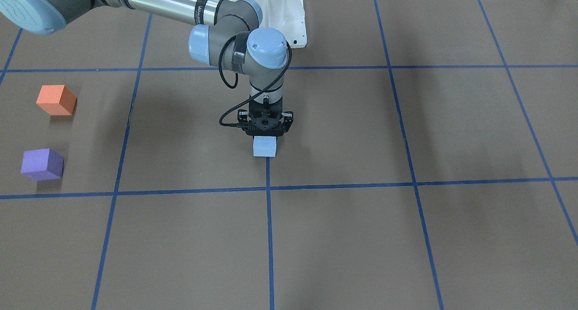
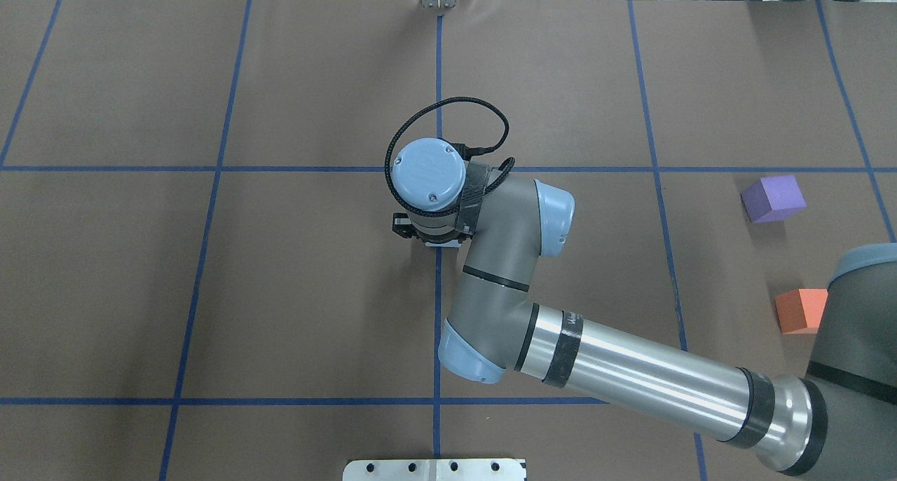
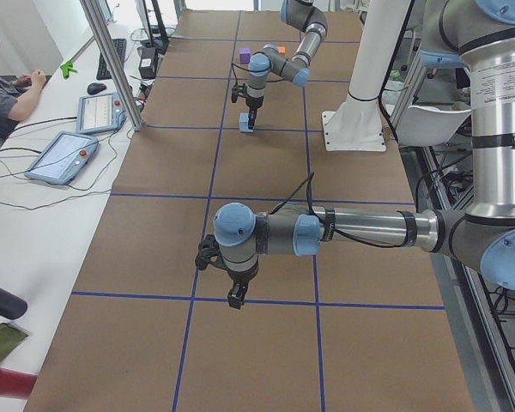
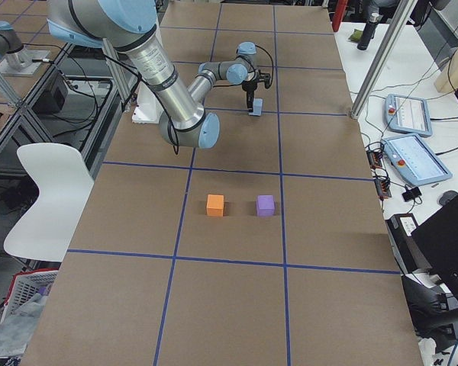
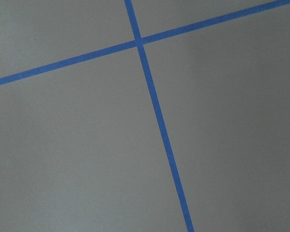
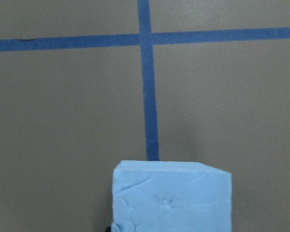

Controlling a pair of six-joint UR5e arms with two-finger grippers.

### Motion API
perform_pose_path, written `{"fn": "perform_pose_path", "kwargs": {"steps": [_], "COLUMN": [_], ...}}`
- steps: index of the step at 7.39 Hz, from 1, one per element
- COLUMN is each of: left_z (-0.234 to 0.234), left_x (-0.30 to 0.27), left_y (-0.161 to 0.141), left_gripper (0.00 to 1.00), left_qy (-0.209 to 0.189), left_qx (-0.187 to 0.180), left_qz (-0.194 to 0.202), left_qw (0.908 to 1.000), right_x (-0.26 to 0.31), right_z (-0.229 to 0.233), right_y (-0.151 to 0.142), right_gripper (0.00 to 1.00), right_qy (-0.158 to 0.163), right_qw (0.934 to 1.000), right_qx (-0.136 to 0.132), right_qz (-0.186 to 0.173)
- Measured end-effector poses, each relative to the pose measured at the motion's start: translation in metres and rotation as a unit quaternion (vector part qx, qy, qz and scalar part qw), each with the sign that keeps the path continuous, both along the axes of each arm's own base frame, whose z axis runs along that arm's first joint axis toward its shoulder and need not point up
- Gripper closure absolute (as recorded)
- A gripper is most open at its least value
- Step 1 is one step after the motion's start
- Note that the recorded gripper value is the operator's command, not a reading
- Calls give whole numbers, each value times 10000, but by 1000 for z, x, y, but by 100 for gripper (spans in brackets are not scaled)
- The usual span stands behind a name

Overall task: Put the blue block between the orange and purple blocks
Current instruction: 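Grasp the light blue cube with the right gripper, then carry the light blue cube with the right gripper toward the purple cube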

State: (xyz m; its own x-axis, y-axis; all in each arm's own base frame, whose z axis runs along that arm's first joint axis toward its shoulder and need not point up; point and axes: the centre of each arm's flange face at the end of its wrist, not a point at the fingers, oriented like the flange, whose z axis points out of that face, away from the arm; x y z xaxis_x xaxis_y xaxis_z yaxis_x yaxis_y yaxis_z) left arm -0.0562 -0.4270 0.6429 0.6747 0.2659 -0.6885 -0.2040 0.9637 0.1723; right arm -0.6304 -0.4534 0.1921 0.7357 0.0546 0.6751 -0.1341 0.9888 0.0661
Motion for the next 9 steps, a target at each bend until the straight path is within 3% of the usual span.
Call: {"fn": "perform_pose_path", "kwargs": {"steps": [2,5,7,9], "left_z": [4,-10,-14,-16], "left_x": [0,-1,-1,-1], "left_y": [6,3,3,3], "left_gripper": [0,0,0,0], "left_qy": [0,-3,0,1], "left_qx": [-99,-32,9,25], "left_qz": [-64,-293,-313,-320], "left_qw": [9999,9996,9995,9995], "right_x": [48,197,292,370], "right_z": [5,47,101,174], "right_y": [-20,-39,-28,-9], "right_gripper": [100,100,100,100], "right_qy": [-202,-335,-195,32], "right_qw": [9998,9987,9977,9977], "right_qx": [-7,90,146,-105], "right_qz": [-64,-370,-629,-662]}}
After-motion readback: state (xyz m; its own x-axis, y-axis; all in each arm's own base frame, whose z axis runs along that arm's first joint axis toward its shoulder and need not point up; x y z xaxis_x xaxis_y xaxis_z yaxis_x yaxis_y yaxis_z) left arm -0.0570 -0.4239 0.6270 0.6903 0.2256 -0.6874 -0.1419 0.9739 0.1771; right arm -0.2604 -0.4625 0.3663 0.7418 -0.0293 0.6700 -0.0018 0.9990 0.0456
